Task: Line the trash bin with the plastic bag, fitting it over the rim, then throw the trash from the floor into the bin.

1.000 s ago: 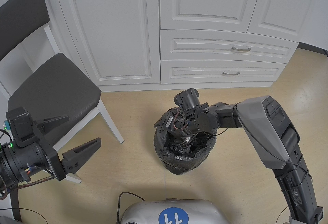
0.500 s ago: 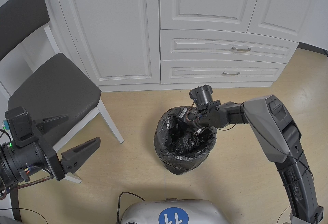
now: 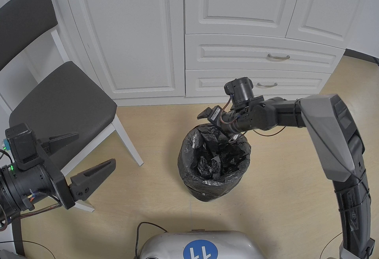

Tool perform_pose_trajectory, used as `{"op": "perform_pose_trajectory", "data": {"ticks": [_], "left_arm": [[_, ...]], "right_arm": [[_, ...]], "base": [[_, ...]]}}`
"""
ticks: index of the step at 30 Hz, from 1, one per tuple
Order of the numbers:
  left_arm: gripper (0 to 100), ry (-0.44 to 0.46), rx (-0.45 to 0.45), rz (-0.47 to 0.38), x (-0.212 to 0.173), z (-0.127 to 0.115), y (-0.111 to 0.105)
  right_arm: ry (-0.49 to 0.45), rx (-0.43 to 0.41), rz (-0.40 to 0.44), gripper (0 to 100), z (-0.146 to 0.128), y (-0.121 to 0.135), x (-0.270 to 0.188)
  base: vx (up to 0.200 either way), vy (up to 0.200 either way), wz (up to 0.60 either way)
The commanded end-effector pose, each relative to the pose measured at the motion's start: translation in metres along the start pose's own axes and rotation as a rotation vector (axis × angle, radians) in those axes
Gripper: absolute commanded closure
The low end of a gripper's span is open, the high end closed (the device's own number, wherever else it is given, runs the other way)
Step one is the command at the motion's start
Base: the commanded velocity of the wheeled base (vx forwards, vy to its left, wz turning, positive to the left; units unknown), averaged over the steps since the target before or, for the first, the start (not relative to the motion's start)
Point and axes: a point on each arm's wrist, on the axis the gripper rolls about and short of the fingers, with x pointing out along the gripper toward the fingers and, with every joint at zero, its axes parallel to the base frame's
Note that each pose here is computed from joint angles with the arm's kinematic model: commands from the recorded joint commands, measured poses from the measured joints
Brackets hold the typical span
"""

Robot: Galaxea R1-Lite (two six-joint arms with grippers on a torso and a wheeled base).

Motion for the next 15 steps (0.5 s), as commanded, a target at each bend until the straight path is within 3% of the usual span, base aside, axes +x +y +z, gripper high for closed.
{"op": "perform_pose_trajectory", "data": {"ticks": [1, 7, 11, 15], "left_arm": [[0, 0.026, -0.001, 0.005, 0.006, -0.003, 0.000], [0, 0.064, -0.011, 0.025, 0.014, -0.008, 0.003], [0, 0.096, -0.026, 0.095, 0.017, -0.015, 0.013], [0, 0.093, -0.044, 0.165, 0.017, -0.014, 0.024]], "right_arm": [[-0.032, -0.075, 0.003, 0, 0.017, 0.014, -0.051], [-0.040, -0.200, -0.046, 0, 0.023, -0.005, -0.090], [-0.090, -0.403, -0.024, 0, 0.013, -0.022, -0.123], [-0.156, -0.612, -0.055, 0, 0.010, -0.053, -0.156]], "base": [[0.000, 0.000, 0.00], [0.000, 0.000, 0.00], [0.000, 0.000, 0.00], [0.000, 0.000, 0.00]]}}
